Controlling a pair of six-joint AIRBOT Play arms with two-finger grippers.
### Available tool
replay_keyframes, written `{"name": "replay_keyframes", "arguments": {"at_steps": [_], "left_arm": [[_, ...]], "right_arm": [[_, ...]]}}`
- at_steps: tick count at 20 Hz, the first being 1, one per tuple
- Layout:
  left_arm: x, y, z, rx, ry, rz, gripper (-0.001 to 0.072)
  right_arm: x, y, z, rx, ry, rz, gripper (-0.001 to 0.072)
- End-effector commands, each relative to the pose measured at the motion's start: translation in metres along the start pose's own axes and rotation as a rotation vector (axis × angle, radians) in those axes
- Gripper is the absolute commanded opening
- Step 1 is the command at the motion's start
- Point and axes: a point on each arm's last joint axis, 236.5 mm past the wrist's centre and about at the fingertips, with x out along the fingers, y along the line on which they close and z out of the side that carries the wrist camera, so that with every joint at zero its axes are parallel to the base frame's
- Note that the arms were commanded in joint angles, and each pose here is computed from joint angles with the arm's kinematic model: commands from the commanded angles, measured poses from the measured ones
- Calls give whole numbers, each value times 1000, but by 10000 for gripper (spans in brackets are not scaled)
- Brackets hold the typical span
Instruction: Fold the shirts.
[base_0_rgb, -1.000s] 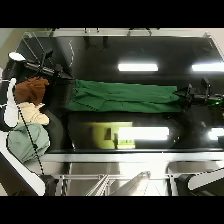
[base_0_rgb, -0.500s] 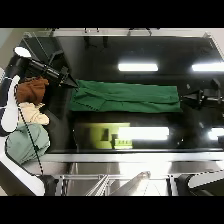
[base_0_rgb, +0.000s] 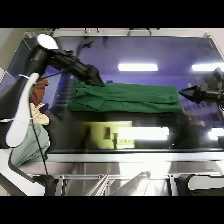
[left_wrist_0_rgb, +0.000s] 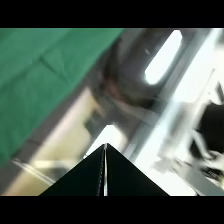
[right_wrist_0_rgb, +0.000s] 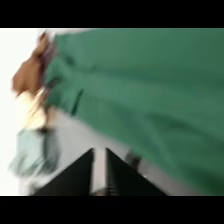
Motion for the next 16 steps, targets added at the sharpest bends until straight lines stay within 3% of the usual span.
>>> {"name": "replay_keyframes", "arguments": {"at_steps": [1, 2, 3, 6, 12, 16], "left_arm": [[59, 15, 11, 29, 4, 145, 50], [72, 16, 14, 20, -4, 134, 214], [85, 21, 15, 16, -2, 136, 267], [115, 32, 10, -3, 22, 136, 267], [141, 68, 28, -114, -76, 176, 264], [149, 75, 37, -116, -119, 190, 264]], "right_arm": [[5, -35, 22, -4, -59, -199, 471], [-3, -55, 20, 14, -33, -284, 555], [-10, -73, 17, 16, -4, -361, 555], [-20, -117, 6, 48, 94, -499, 556], [-1, -152, -2, 123, 171, -449, 586], [22, -143, -2, 192, 184, -314, 576]]}}
